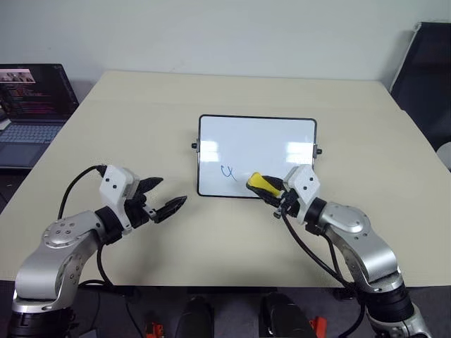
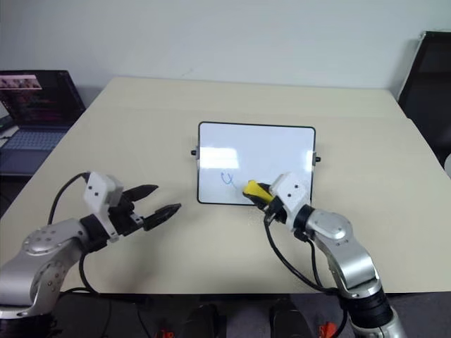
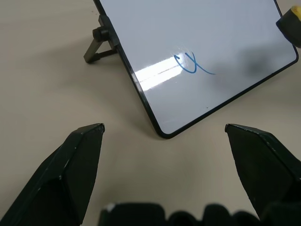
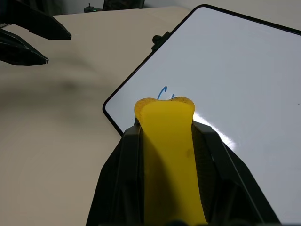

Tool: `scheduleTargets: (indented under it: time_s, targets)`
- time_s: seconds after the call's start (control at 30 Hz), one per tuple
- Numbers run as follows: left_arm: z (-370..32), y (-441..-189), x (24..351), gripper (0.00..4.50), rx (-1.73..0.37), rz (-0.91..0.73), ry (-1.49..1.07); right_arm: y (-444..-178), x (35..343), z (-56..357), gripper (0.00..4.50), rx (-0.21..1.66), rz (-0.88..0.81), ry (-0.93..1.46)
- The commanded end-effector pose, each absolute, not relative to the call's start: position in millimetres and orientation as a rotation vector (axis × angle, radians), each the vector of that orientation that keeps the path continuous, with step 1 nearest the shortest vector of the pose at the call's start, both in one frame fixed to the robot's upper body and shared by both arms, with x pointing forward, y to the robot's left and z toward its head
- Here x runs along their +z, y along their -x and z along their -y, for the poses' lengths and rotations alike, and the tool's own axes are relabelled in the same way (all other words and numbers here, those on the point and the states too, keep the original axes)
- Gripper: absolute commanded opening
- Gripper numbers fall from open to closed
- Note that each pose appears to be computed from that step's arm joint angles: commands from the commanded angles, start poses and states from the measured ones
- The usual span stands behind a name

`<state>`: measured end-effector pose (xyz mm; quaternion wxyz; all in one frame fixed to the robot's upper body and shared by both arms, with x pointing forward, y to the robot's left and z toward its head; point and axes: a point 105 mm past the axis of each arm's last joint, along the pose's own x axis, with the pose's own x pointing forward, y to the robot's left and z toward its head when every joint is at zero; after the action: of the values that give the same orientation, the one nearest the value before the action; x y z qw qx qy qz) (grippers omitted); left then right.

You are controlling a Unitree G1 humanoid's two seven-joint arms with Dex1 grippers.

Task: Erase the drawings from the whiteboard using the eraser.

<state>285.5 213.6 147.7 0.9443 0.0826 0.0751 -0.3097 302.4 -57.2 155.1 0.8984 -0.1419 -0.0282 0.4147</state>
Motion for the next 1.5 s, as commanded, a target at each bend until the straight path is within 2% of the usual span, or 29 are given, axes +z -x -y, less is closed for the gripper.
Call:
scheduleTargets:
  time_s: [0.03,0.13,0.33,0.5,0.6,0.73,0.87,0.93,1.0,1.13,1.3,1.37,1.5]
  targets:
    - [-219,-286,155,4.5,-0.621,-0.116,-0.193,-309,171,46,1.07,0.857,0.141,0.354]
    - [-218,-286,147,4.5,-0.636,-0.135,-0.201,-322,173,29,1.07,0.855,0.182,0.484]
    - [-197,-288,154,4.5,-0.701,-0.128,-0.228,-356,170,1,1.07,0.838,0.214,0.709]
    - [-183,-291,159,4.5,-0.742,-0.12,-0.237,-374,162,-11,1.07,0.837,0.186,0.768]
    - [-176,-291,164,4.5,-0.753,-0.109,-0.238,-376,134,-4,1.07,0.895,0.067,0.867]
    - [-179,-291,161,4.5,-0.76,-0.119,-0.241,-357,111,3,1.07,1.049,-0.023,0.966]
    - [-188,-294,154,4.5,-0.756,-0.138,-0.233,-375,131,5,1.07,0.925,0.074,1.035]
    - [-192,-298,151,4.5,-0.754,-0.15,-0.23,-389,154,2,1.07,0.803,0.173,1.019]
    - [-196,-300,147,4.5,-0.756,-0.167,-0.231,-393,171,-7,1.07,0.763,0.243,0.977]
    - [-198,-291,135,4.5,-0.765,-0.181,-0.236,-385,157,-21,1.07,0.862,0.218,0.981]
    - [-198,-289,133,4.5,-0.771,-0.178,-0.237,-367,120,-15,1.07,1.029,0.058,1.05]
    - [-199,-288,134,4.5,-0.772,-0.177,-0.238,-372,123,-10,1.07,0.99,0.072,1.065]
    - [-199,-285,134,4.5,-0.78,-0.173,-0.238,-396,158,-2,1.07,0.781,0.189,1.036]
